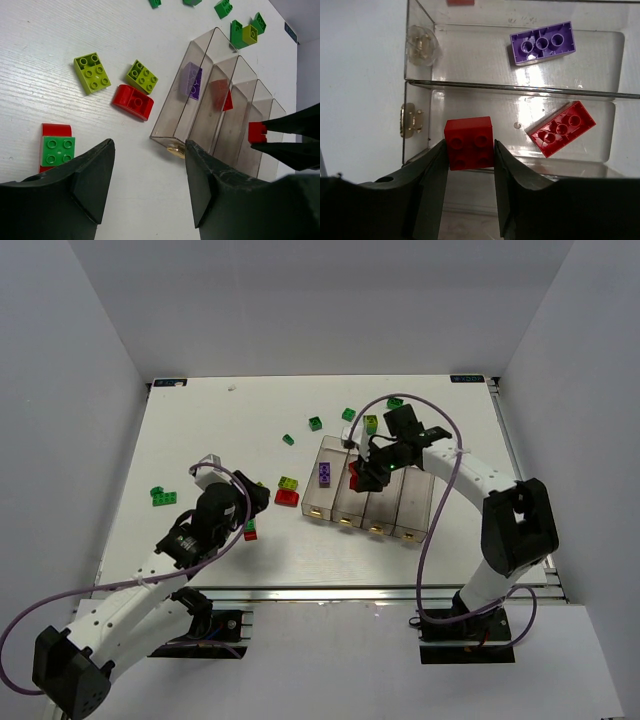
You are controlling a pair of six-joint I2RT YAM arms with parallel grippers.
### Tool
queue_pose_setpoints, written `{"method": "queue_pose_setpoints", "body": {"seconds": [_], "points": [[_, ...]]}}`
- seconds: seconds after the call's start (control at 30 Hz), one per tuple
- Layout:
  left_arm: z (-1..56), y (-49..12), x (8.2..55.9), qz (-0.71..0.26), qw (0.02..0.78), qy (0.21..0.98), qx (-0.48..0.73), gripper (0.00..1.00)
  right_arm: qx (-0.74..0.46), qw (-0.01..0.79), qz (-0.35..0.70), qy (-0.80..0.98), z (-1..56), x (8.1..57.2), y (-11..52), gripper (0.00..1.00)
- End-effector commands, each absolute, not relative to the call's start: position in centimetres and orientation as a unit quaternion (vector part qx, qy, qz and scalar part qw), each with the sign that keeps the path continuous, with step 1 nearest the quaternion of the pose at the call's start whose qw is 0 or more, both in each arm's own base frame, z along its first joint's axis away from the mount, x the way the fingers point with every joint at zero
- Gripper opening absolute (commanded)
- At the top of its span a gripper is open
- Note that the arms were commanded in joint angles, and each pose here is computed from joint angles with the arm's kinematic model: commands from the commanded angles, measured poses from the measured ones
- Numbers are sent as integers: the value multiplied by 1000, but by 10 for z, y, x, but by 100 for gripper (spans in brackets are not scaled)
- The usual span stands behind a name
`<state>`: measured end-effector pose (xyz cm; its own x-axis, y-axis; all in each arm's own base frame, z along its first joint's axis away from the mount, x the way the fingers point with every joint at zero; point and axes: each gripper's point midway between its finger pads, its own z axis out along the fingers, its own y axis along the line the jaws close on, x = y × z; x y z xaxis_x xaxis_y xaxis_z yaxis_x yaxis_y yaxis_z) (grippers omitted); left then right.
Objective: Sort the legos into containers by color
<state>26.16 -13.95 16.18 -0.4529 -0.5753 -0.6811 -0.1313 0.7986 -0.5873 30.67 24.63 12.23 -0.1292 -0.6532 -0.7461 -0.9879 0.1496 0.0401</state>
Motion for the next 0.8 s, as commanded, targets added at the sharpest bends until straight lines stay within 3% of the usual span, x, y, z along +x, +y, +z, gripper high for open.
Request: {"method": "queue_pose_setpoints", "body": {"seconds": [0.0, 0.1, 0.2, 0.33, 0.47, 0.57, 0.63, 0.73, 0.77], "points": [[168, -144, 264, -243, 479, 816, -214, 68, -588, 316, 259, 698, 121, 327, 257, 26], [166, -146, 265, -241, 472, 821, -213, 68, -582, 304, 251, 711, 108, 333, 257, 35], [163, -150, 267, -238, 462, 828, -210, 68, -579, 303, 242, 718, 101, 339, 256, 56], [160, -155, 271, -233, 446, 836, -218, 68, -576, 314, 241, 715, 109, 343, 258, 66], [157, -160, 280, -217, 419, 846, -249, 64, -572, 332, 242, 710, 128, 346, 259, 67], [155, -167, 289, -206, 391, 853, -278, 52, -561, 355, 248, 706, 150, 348, 259, 65], [142, -170, 292, -184, 362, 863, -300, 48, -549, 370, 256, 704, 165, 348, 258, 58], [131, -178, 299, -162, 321, 874, -328, 49, -537, 385, 268, 702, 181, 348, 255, 38], [127, -180, 300, -156, 306, 878, -334, 51, -529, 387, 272, 704, 185, 347, 254, 36]]}}
